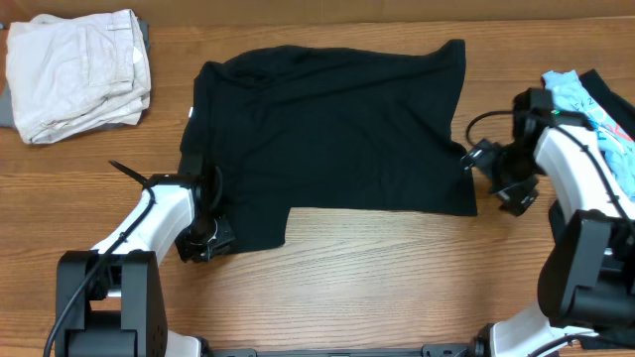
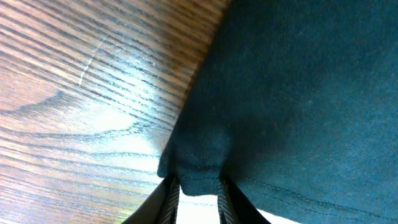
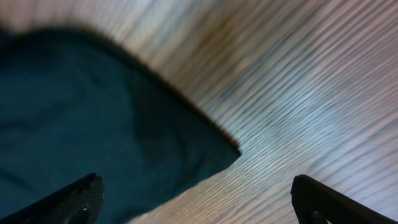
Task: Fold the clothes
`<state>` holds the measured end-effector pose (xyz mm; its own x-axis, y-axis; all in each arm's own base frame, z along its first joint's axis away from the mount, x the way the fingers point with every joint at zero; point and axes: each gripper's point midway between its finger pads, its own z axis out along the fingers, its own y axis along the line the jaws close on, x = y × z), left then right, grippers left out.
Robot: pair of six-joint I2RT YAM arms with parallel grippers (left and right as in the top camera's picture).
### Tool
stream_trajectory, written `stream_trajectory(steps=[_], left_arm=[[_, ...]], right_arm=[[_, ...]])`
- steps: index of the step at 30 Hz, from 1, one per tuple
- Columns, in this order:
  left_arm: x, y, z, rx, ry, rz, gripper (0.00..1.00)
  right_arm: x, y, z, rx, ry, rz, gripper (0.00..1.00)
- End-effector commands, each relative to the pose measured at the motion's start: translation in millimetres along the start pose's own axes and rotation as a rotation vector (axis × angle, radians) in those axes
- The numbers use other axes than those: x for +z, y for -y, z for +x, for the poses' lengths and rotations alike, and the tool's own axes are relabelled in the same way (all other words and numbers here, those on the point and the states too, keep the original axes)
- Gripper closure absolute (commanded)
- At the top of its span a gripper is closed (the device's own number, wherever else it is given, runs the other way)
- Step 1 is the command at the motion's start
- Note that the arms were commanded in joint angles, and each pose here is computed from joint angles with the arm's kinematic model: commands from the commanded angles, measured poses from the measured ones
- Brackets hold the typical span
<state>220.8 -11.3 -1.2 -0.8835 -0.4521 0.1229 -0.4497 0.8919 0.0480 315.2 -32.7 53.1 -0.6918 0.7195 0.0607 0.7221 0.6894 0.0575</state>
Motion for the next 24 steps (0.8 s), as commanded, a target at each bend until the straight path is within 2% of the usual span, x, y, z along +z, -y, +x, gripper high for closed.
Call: stream_trajectory(steps=[1, 4, 12, 14, 16, 19, 22, 24], left_arm=[[2.3, -3.8, 0.9, -0.013, -0.005, -0.013, 0.72], [2.3, -3.9, 1.2, -0.012, -0.006, -0.013, 0.70], [2.3, -4.6, 2.3, -0.012, -0.010, -0.016, 0.77], [2.3, -4.7, 2.5, -0.012, -0.011, -0.017, 0.81], [2.3, -4.6, 2.6, -0.011, -0.012, -0.017, 0.84], [2.3, -5.2, 3.4, -0.012, -0.015, -0.019, 0.83], [2.2, -6.2, 5.5, -0.012, -0.023, -0.023, 0.83], [2.1, -7.7, 8.1, -0.012, -0.034, -0.029, 0.87]], right_arm=[[9.8, 1.2, 11.4, -0.001, -0.026, -0.004, 0.00], [24.1, 5.6, 12.8, -0.001, -0.015, 0.000, 0.00], [51.9, 5.1, 13.9, -0.009, 0.014, -0.048, 0.01], [53.1, 6.1, 14.9, -0.008, 0.011, -0.045, 0.09], [53.2, 6.2, 15.1, -0.008, 0.011, -0.045, 0.24], [53.2, 5.9, 14.7, -0.008, 0.013, -0.046, 0.41], [53.4, 7.9, 17.2, -0.007, 0.003, -0.038, 0.46], [54.0, 9.6, 19.4, -0.006, -0.005, -0.032, 0.58]])
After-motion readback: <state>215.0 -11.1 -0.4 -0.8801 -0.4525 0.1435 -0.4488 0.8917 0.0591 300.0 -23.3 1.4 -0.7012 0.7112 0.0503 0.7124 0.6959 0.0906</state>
